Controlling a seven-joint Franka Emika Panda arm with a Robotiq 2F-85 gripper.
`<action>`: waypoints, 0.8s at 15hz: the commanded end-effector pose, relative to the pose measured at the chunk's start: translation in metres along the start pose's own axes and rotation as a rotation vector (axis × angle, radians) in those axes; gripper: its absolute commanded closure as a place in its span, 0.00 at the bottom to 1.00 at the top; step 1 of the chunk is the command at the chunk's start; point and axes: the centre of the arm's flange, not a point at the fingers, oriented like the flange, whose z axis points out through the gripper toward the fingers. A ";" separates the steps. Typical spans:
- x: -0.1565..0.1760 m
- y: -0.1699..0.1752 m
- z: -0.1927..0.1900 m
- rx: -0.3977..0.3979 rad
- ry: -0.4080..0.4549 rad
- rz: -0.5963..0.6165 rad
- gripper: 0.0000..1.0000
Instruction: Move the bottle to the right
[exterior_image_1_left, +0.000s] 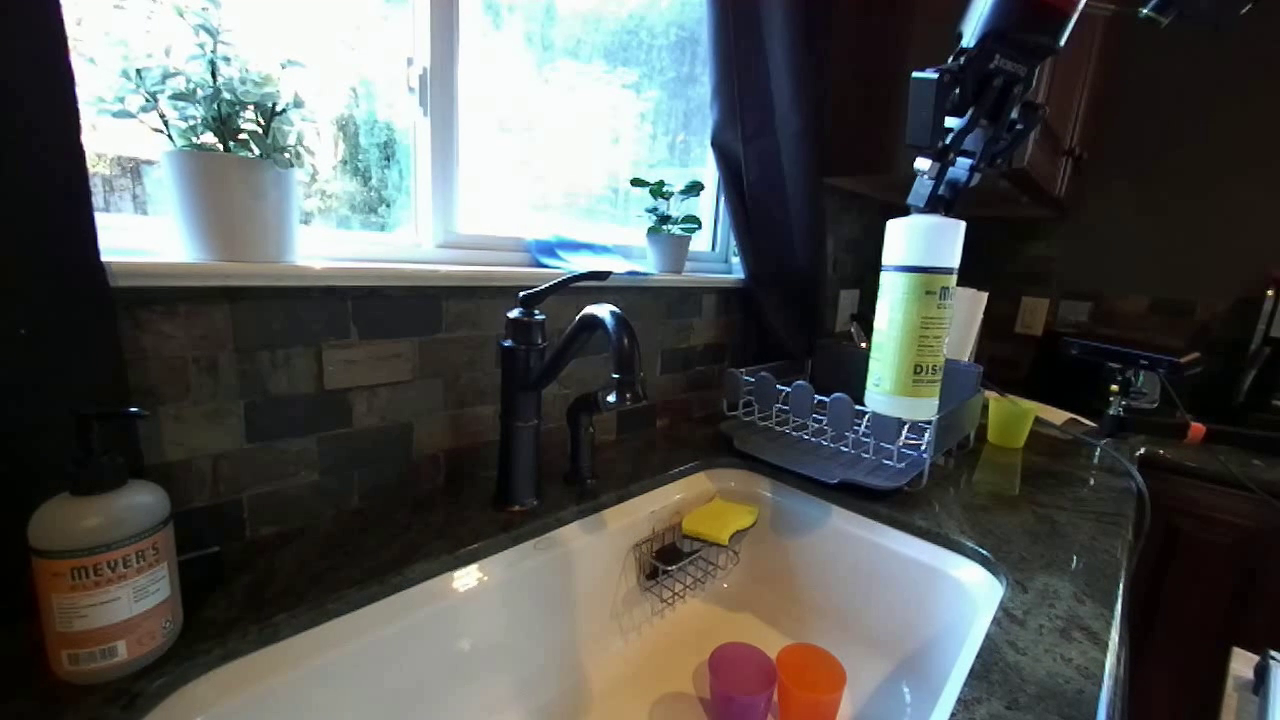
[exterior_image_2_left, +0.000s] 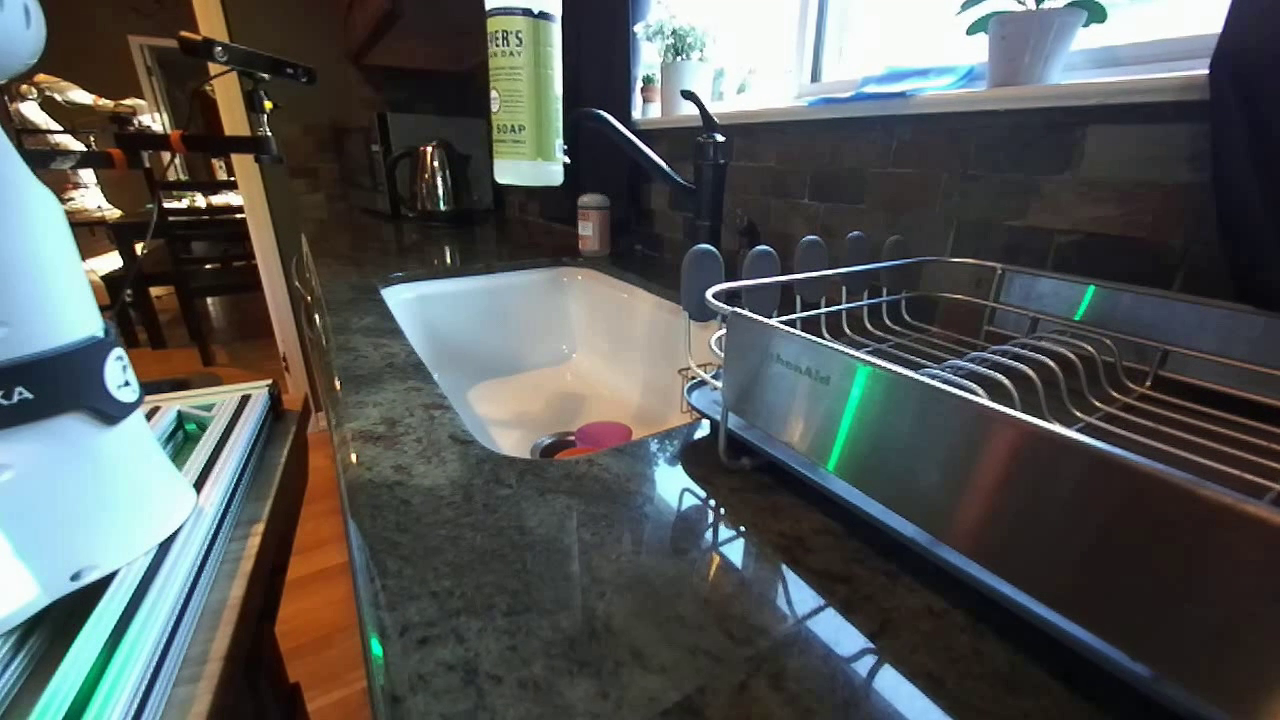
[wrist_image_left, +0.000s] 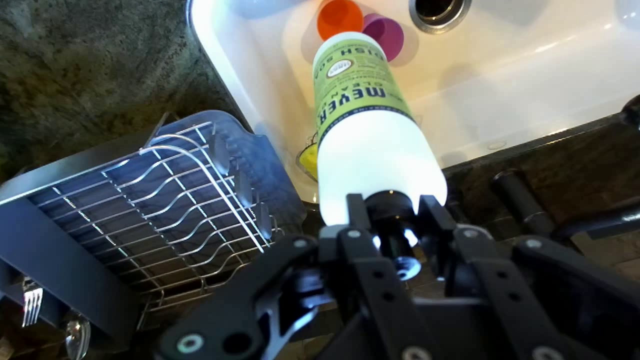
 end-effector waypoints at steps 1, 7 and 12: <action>0.008 0.000 0.007 -0.022 0.009 0.009 0.92; 0.107 0.027 0.062 0.011 0.007 -0.027 0.92; 0.173 0.010 0.109 0.035 0.092 -0.101 0.92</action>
